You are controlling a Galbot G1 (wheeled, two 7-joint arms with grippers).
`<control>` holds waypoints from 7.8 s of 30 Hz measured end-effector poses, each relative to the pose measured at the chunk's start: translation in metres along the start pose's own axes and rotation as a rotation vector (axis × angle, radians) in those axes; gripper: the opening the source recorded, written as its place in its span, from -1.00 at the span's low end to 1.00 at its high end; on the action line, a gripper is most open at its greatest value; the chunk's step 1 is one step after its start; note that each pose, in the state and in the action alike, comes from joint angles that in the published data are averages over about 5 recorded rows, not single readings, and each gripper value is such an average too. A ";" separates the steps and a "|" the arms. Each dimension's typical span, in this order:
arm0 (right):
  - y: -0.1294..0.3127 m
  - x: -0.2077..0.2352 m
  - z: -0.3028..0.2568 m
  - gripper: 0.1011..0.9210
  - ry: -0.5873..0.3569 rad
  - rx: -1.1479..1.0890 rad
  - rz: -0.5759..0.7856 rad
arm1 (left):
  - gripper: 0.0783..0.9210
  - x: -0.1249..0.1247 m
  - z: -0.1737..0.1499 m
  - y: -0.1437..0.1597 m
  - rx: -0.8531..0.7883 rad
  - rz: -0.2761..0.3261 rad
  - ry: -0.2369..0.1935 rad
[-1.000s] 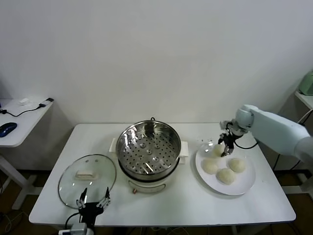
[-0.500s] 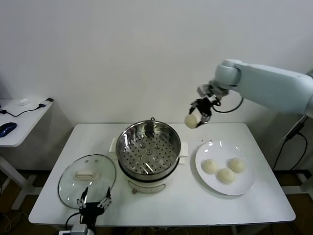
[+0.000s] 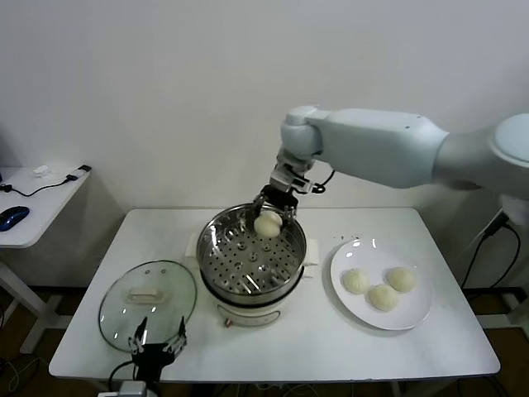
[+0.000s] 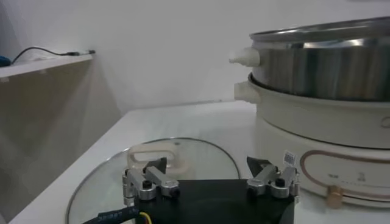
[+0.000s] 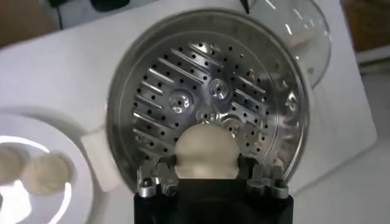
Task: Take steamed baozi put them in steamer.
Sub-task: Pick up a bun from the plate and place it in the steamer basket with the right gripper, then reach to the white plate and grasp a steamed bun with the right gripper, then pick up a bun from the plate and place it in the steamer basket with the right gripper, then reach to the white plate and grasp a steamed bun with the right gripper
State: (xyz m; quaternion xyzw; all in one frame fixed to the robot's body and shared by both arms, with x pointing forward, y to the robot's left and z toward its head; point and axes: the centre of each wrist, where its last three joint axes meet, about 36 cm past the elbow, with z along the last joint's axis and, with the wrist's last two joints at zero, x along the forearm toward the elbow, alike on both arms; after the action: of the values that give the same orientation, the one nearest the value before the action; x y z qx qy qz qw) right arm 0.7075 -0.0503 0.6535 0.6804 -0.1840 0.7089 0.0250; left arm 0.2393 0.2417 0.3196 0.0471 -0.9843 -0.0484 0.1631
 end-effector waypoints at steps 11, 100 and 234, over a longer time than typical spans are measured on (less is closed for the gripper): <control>-0.015 -0.054 0.019 0.41 -0.001 0.094 0.006 | 0.77 -0.005 0.001 -0.001 0.003 -0.004 -0.002; 0.309 -0.117 0.010 0.23 0.100 -1.322 -0.036 | 0.77 0.002 -0.002 -0.003 -0.002 -0.009 -0.003; 0.365 -0.112 -0.022 0.21 0.146 -1.327 -0.097 | 0.77 0.008 -0.012 0.002 -0.016 -0.010 0.006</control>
State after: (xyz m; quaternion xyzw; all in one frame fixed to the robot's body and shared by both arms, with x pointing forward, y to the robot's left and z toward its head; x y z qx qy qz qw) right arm 0.5902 -0.3599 0.4619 0.4783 -0.5482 0.4877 0.4825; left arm 0.2354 0.2420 0.3333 0.0509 -0.9831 -0.0571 0.1662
